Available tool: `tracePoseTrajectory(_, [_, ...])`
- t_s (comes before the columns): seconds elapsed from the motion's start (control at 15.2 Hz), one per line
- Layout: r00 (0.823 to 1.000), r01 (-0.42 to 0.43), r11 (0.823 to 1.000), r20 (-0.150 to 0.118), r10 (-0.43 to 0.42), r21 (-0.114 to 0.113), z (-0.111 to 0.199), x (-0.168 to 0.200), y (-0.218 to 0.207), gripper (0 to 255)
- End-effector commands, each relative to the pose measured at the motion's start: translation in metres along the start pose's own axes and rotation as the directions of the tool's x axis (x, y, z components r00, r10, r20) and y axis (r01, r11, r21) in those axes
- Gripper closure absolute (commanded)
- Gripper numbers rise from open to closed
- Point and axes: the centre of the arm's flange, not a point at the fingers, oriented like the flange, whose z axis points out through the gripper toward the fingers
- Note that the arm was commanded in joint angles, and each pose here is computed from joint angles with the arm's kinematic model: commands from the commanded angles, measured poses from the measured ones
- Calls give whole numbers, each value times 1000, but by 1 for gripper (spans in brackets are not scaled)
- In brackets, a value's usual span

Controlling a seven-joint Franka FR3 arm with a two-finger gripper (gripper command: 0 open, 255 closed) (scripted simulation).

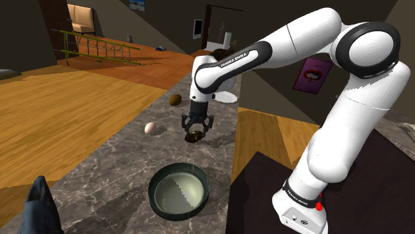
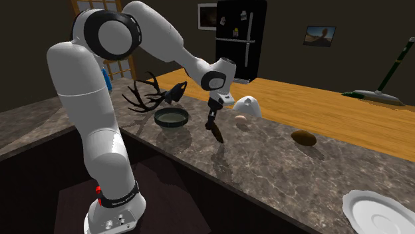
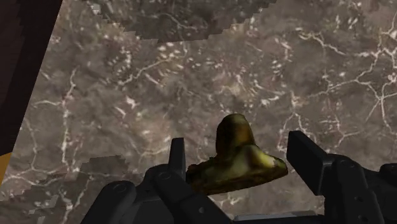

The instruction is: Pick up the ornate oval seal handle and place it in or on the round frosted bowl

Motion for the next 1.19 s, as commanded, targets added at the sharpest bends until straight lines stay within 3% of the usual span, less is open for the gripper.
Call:
tracePoseTrajectory(0.0, [1000,0,1000,0,0,0,-12,-3,0,255])
tracePoseTrajectory(1.12, [1000,0,1000,0,0,0,-99,-24,-3,255])
